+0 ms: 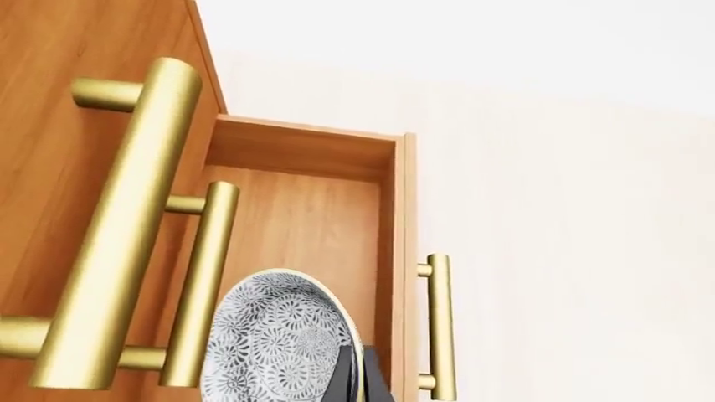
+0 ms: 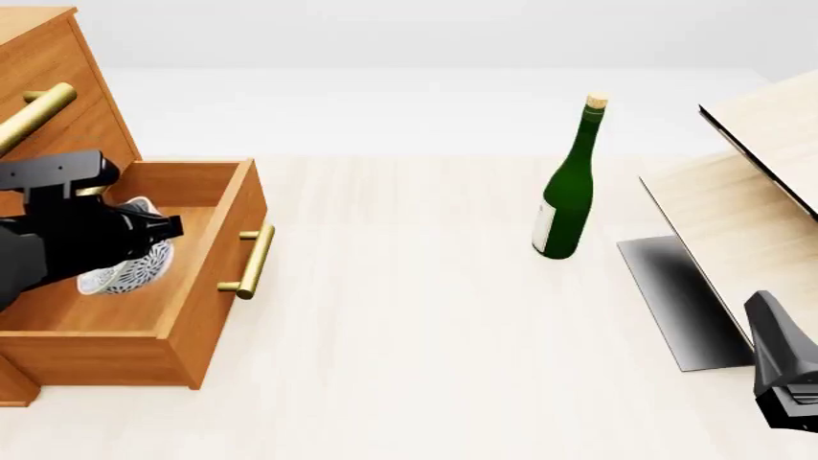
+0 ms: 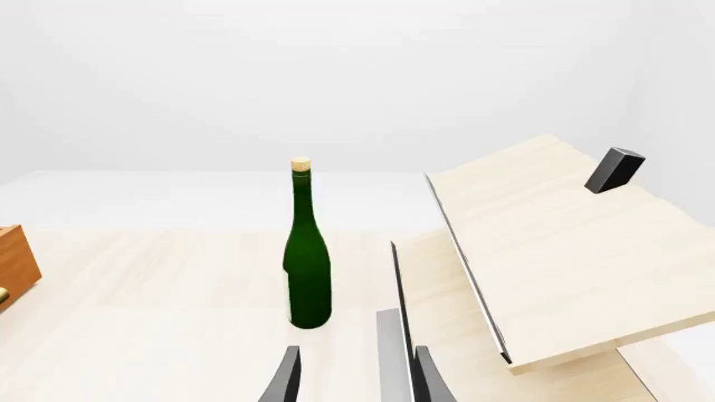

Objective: Put the bowl in the bottom drawer of the cabinet.

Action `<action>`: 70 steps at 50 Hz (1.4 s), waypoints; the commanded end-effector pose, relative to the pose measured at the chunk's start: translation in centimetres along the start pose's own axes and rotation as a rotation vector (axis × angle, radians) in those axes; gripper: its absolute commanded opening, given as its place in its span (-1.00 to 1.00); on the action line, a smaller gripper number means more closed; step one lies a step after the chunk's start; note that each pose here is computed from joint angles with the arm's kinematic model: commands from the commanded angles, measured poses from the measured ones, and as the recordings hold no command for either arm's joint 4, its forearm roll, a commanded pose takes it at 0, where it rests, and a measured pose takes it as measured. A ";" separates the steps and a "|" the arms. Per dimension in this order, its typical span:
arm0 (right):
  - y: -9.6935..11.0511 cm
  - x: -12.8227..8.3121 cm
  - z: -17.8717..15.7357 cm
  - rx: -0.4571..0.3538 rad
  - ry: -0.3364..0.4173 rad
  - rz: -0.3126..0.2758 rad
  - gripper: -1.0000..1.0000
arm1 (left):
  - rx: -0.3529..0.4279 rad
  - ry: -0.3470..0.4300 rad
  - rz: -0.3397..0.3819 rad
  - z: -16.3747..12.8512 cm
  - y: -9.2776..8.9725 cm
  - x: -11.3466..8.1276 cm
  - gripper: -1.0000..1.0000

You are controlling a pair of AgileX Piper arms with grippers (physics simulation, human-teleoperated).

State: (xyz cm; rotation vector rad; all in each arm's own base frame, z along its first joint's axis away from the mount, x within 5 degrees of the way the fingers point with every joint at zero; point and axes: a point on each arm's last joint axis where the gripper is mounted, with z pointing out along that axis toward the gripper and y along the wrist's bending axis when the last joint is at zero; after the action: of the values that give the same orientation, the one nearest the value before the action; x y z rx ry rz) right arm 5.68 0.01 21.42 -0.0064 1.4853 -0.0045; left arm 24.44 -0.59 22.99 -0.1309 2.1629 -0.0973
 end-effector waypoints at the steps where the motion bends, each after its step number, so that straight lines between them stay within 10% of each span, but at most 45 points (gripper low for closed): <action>1: 0.0 0.0 0.0 0.000 0.000 0.000 1.00 | -0.009 -0.002 0.026 0.6 0.3 0.0 -1.00; 70: 0.0 0.0 0.0 0.000 0.000 0.000 1.00 | -0.036 0.007 0.061 2.6 1.3 1.1 -1.00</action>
State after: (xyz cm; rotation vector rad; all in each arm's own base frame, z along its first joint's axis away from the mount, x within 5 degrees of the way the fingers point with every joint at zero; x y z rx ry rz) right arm 5.68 0.01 21.42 -0.0064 1.4854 -0.0045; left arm 25.67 0.82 20.38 -0.1101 2.1833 -0.0192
